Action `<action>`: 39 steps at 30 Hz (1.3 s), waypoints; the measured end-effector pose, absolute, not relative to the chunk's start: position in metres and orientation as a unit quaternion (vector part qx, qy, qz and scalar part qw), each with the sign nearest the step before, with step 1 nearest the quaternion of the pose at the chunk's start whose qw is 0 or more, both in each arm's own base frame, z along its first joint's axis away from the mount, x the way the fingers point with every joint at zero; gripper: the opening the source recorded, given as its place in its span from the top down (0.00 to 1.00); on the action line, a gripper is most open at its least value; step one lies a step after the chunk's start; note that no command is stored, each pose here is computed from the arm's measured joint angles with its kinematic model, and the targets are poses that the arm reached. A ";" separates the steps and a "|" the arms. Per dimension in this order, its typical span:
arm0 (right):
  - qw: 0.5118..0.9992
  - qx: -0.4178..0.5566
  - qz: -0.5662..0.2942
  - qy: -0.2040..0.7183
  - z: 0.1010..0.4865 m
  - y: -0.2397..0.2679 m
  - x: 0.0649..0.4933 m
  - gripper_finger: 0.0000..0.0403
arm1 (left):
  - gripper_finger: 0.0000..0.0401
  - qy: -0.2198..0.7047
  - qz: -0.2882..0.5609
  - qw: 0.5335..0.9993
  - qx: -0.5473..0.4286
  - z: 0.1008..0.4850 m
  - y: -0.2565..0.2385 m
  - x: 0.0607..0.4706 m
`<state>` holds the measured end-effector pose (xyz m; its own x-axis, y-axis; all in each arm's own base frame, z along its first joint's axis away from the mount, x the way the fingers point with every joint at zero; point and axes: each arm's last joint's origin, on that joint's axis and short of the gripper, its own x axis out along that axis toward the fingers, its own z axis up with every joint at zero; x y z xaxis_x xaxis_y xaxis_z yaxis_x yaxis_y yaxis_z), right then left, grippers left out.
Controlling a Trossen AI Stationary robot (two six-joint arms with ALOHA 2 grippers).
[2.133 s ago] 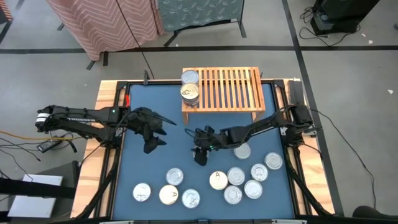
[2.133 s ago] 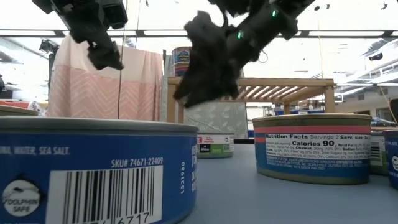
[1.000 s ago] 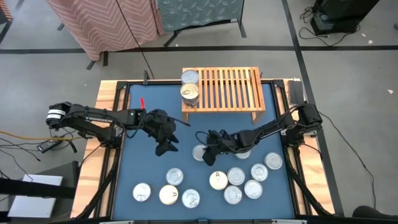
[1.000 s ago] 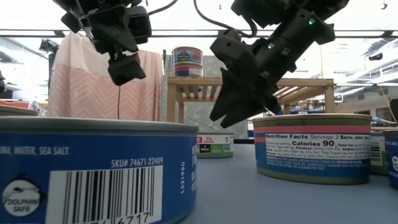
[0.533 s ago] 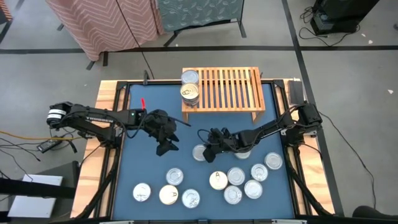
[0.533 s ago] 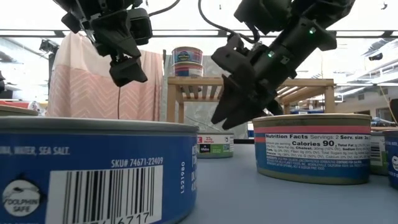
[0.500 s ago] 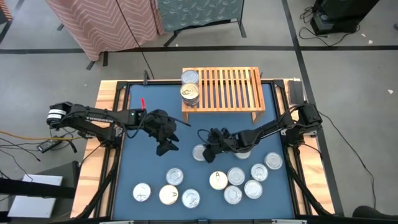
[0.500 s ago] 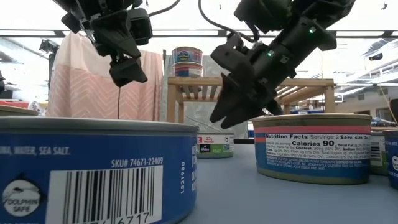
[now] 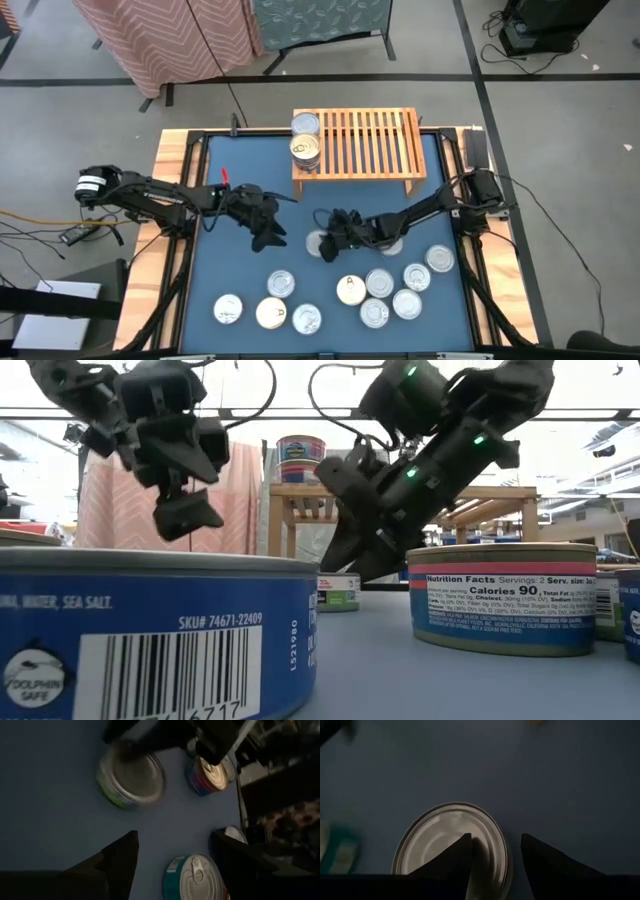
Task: Stack canned seafood by type on shelf
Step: Stack the green tuna can on top of the other green tuna cans on the shelf
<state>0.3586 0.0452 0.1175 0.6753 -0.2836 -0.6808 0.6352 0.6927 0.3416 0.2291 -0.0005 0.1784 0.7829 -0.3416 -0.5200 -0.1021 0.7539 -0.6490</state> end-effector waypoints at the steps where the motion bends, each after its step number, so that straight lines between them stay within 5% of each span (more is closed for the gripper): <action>1: 0.864 0.297 -0.276 0.299 0.117 0.038 0.359 0.57 | 0.37 0.319 -0.061 0.878 -0.353 0.174 0.000 0.227; 17: 0.879 0.325 -0.277 0.214 0.127 0.007 0.373 0.59 | 0.37 0.170 0.163 0.889 -0.392 0.162 0.013 0.220; 24: 0.903 0.291 -0.254 0.187 0.135 0.007 0.378 0.59 | 0.39 0.199 0.092 0.955 -0.202 0.159 -0.010 0.225; 28: 0.908 0.284 -0.246 0.188 0.135 0.013 0.378 0.59 | 0.42 0.226 0.131 0.958 -0.119 0.145 -0.016 0.227; 39: 0.904 0.294 -0.246 0.189 0.135 0.015 0.377 0.59 | 0.63 0.175 0.146 0.966 -0.119 0.136 -0.019 0.241</action>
